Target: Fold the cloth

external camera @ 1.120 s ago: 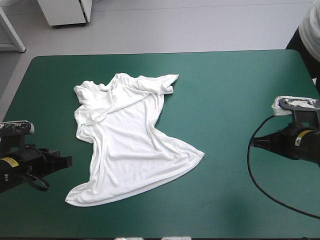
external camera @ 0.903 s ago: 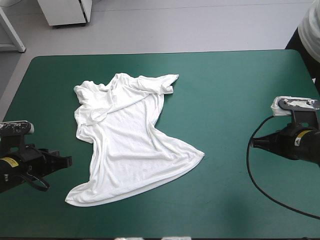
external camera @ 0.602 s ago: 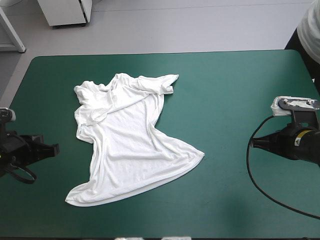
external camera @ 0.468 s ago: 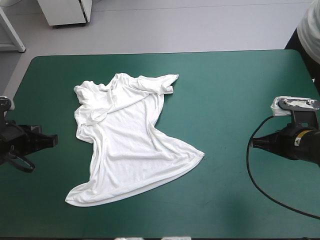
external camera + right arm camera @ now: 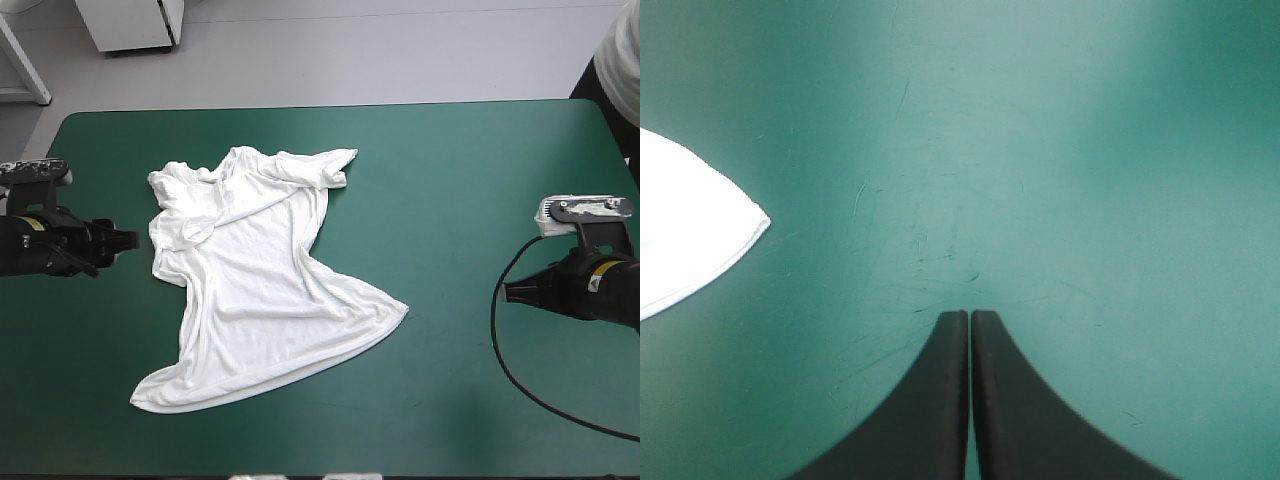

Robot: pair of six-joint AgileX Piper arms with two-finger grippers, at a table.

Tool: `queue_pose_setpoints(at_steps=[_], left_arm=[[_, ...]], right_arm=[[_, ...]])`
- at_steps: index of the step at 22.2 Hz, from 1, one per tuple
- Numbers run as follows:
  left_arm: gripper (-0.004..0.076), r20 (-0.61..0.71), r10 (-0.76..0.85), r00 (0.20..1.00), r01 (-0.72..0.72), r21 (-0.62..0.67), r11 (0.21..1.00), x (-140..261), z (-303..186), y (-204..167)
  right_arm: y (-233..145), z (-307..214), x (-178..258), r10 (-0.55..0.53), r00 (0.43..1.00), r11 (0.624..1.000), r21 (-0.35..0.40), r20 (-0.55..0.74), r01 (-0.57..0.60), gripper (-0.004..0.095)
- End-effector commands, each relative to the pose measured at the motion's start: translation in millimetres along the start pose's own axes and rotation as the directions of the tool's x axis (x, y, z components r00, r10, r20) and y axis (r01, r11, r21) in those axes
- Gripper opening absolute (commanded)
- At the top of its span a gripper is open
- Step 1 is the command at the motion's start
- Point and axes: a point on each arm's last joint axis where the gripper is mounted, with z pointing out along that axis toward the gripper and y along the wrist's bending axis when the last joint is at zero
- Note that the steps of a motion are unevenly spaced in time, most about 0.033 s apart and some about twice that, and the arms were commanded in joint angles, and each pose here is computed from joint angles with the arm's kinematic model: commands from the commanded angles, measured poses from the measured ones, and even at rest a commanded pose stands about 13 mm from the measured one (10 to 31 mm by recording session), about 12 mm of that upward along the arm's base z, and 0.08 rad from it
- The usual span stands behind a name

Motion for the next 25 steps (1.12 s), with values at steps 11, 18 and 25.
queue_pose_setpoints(at_steps=[11,18,25], left_arm=[[0.0415,-0.342,-0.086,0.936,0.069,-0.062,0.996,76.4,61.5,9.3],[0.0415,-0.494,-0.102,0.863,0.076,-0.074,0.994,126.8,99.5,13.2],[0.0415,-0.464,-0.106,0.879,0.079,-0.078,0.994,143.8,120.0,15.8]], right_arm=[[-1.8,-8.7,-4.7,-0.004,0.998,1.000,0.003,0.055,0.003,0.0009],[-1.7,-8.2,-5.3,-0.004,0.998,1.000,0.003,0.057,0.004,0.0009],[-0.6,-8.2,-5.1,0.000,0.998,1.000,-0.009,0.055,0.000,0.0009]])
